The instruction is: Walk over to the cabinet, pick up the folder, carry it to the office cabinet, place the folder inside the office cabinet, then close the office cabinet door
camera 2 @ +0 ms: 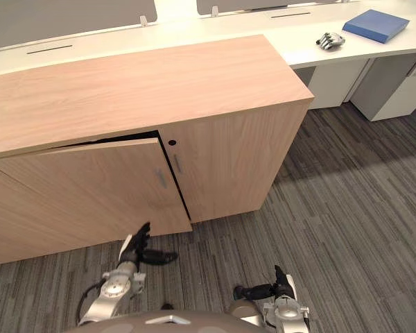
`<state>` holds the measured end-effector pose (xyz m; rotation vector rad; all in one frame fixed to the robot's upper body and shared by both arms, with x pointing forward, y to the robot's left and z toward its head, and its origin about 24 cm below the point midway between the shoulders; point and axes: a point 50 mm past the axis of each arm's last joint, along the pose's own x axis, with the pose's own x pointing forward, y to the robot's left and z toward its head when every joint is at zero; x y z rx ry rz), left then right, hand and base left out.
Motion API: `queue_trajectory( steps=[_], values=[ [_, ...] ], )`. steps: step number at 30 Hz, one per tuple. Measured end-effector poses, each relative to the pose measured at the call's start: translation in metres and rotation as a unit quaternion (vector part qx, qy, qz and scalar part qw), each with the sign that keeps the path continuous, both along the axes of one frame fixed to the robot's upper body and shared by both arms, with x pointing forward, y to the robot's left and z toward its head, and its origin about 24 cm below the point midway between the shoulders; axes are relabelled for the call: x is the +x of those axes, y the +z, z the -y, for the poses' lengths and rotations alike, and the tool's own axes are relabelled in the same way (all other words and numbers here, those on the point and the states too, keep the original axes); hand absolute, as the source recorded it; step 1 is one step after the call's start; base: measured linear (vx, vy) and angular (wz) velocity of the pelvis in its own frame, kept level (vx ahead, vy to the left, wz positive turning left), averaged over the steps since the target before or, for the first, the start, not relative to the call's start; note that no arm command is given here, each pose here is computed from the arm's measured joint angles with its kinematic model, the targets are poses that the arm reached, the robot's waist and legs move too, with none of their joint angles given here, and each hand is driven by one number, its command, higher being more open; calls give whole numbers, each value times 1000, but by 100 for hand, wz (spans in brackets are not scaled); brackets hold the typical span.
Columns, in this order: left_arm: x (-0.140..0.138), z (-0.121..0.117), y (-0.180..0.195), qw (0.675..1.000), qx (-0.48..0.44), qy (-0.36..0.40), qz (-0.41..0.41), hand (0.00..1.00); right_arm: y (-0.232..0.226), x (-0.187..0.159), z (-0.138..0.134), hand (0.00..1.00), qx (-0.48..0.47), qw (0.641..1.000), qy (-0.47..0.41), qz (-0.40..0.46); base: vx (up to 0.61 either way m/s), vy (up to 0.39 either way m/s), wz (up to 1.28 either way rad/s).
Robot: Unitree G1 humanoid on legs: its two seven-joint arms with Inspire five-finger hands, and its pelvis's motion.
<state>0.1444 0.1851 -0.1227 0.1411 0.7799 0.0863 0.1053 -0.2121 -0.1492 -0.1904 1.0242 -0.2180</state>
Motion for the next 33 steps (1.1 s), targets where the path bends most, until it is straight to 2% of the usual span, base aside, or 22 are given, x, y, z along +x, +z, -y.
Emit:
queue_trajectory(
  steps=[5, 9, 14, 26, 33],
  values=[
    [-40, -21, -24, 994, 20, 43, -98, 100, -4, -4, 0, 100, 14, 999, -28, -14, 69, -11, -15],
    [-57, -28, -32, 988, 28, 57, -139, 100, -5, -4, 0, 100, 13, 999, -28, -16, 16, -2, -5],
    [-61, -24, -35, 986, 18, 68, -149, 100, -6, -6, 2, 100, 14, 999, -30, -22, -70, 4, 4],
    [-65, -25, -39, 981, 5, 95, -168, 100, -15, -30, 6, 100, 34, 991, -107, -69, -36, 7, 11],
    [-61, -26, -39, 979, 2, 107, -173, 100, -15, -19, 0, 100, 45, 991, -110, -62, 59, -9, 8]
  ],
)
